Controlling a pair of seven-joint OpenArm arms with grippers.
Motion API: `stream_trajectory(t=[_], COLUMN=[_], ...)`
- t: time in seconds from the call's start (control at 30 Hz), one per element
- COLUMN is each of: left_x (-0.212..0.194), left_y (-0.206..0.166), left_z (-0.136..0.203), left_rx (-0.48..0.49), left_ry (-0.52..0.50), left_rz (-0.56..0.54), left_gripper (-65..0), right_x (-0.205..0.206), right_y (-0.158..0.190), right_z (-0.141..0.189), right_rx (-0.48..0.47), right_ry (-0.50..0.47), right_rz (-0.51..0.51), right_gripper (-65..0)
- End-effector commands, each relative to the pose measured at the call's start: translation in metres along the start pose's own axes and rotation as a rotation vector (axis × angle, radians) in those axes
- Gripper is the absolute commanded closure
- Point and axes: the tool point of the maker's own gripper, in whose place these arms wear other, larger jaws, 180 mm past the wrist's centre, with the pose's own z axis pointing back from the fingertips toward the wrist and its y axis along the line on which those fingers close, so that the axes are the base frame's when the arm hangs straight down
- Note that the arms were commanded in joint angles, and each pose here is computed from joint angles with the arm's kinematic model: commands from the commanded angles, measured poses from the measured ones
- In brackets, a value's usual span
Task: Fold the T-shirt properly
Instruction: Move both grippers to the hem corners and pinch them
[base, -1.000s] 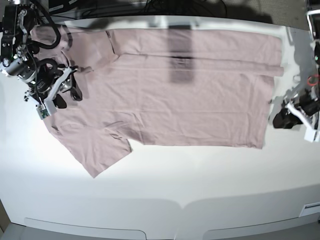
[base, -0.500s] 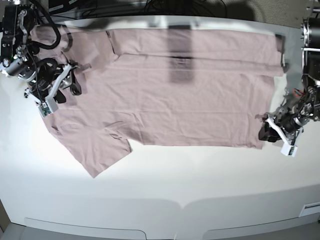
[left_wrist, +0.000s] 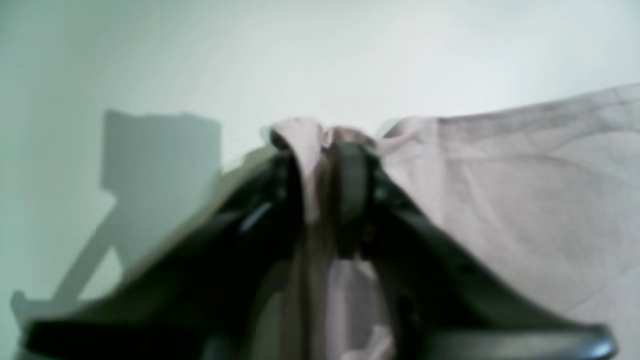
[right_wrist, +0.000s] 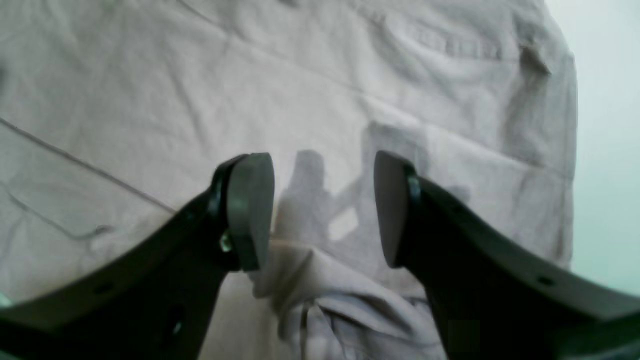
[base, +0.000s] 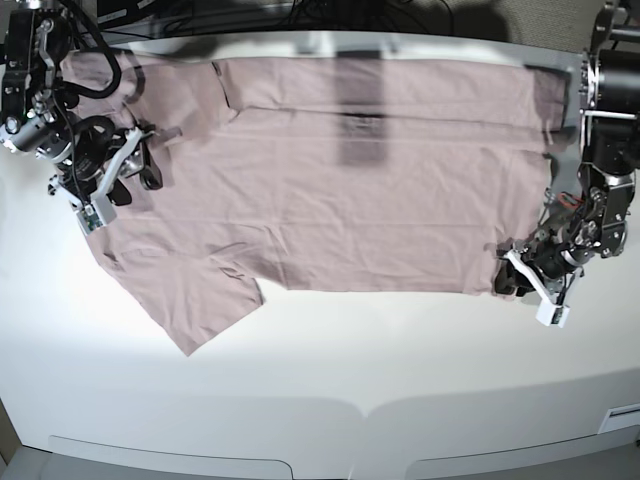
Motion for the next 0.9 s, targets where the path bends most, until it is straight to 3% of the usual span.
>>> stream_trajectory(t=[0.0, 0.03, 0.13, 0.3, 0.43, 0.67, 0.87], left_x=[-0.019, -0.019, -0.018, -0.014, -0.009, -0.009, -0.004], left_y=[0.001, 0.001, 0.002, -0.001, -0.004, -0.005, -0.007], left_z=[0.001, 0.002, 0.002, 0.001, 0.001, 0.0, -0.001], left_rx=[-0.001, 0.001, 0.002, -0.011, -0.027, -0.029, -0.037], left_ry=[0.106, 0.106, 0.103, 0.078, 0.054, 0.05, 0.025], left_rz=[-0.03, -0.031, -0.031, 0.009, 0.062, 0.064, 0.081], left_gripper=[-3.4, 0.0, 0.0, 0.0, 0.0, 0.0, 0.0], right_x=[0.017, 0.02, 0.034, 0.06, 0.08, 0.085, 0.116], right_y=[-0.006, -0.006, -0.008, -0.047, -0.073, -0.11, -0.137], right_z=[0.005, 0.005, 0.006, 0.003, -0.015, -0.058, -0.072], right_rx=[-0.012, -0.011, -0.018, -0.172, -0.175, -0.153, -0.163], right_ry=[-0.061, -0.077, -0.144, -0.163, -0.195, -0.027, 0.01], right_rz=[0.013, 0.014, 0.019, 0.059, -0.014, -0.013, -0.008], right_gripper=[-32.8, -32.8, -32.8, -32.8, -32.8, -35.5, -36.2])
